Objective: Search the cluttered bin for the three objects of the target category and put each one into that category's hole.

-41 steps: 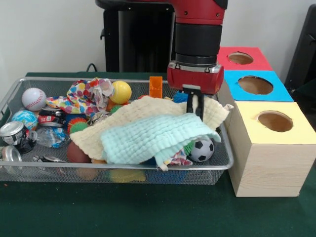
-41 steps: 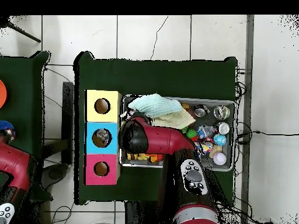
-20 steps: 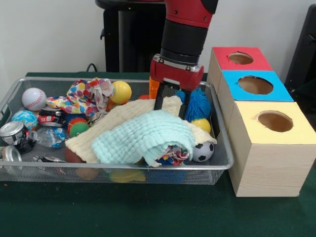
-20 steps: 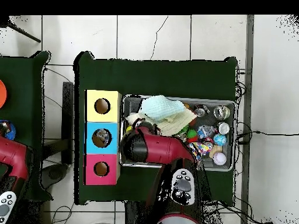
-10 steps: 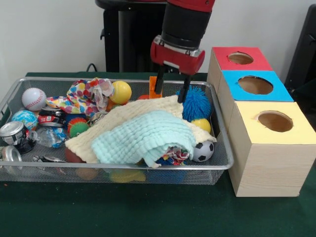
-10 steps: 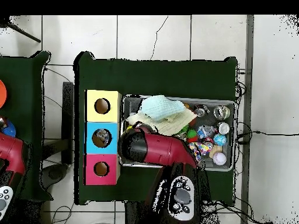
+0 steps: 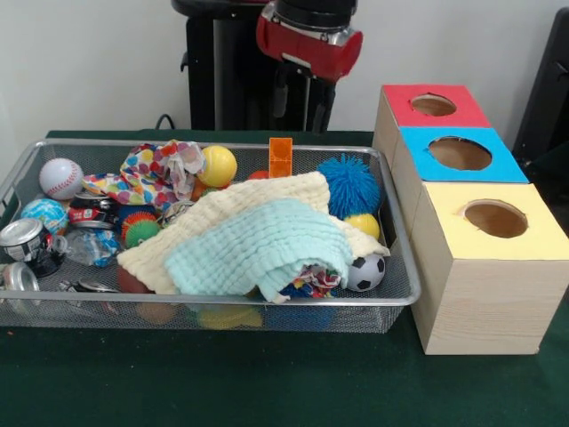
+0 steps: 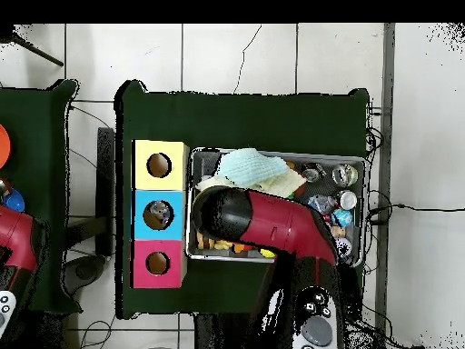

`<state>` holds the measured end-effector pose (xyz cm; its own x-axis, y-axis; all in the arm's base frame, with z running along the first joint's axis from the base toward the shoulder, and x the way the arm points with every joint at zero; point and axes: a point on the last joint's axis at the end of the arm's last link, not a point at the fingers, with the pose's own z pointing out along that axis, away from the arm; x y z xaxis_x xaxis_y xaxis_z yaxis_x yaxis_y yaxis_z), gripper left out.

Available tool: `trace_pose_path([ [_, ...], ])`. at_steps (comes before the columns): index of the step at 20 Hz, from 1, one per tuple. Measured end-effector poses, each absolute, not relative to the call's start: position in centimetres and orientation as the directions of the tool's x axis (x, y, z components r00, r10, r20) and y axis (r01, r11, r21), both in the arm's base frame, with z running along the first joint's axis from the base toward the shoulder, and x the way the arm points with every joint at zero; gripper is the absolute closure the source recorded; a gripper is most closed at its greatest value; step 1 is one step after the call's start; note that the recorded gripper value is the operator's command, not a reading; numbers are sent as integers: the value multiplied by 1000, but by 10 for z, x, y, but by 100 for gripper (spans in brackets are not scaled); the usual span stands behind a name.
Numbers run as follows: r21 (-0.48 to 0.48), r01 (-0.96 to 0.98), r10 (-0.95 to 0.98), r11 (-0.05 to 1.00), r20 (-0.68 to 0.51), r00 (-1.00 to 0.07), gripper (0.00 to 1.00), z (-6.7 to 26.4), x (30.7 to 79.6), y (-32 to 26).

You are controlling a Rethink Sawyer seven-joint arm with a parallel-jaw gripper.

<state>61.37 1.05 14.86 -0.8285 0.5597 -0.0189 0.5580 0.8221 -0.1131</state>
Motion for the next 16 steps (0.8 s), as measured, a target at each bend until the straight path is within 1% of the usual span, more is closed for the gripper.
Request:
trace_pose_path([
  [2, -127, 545, 542, 829, -62, -838, 0, 157, 626, -2],
  [4, -134, 540, 535, 831, -76, -842, 0, 159, 629, -8],
  [8, -162, 528, 510, 834, -143, -848, 0, 166, 641, -36],
  [16, -176, 535, 493, 826, -234, -838, 0, 159, 647, -74],
])
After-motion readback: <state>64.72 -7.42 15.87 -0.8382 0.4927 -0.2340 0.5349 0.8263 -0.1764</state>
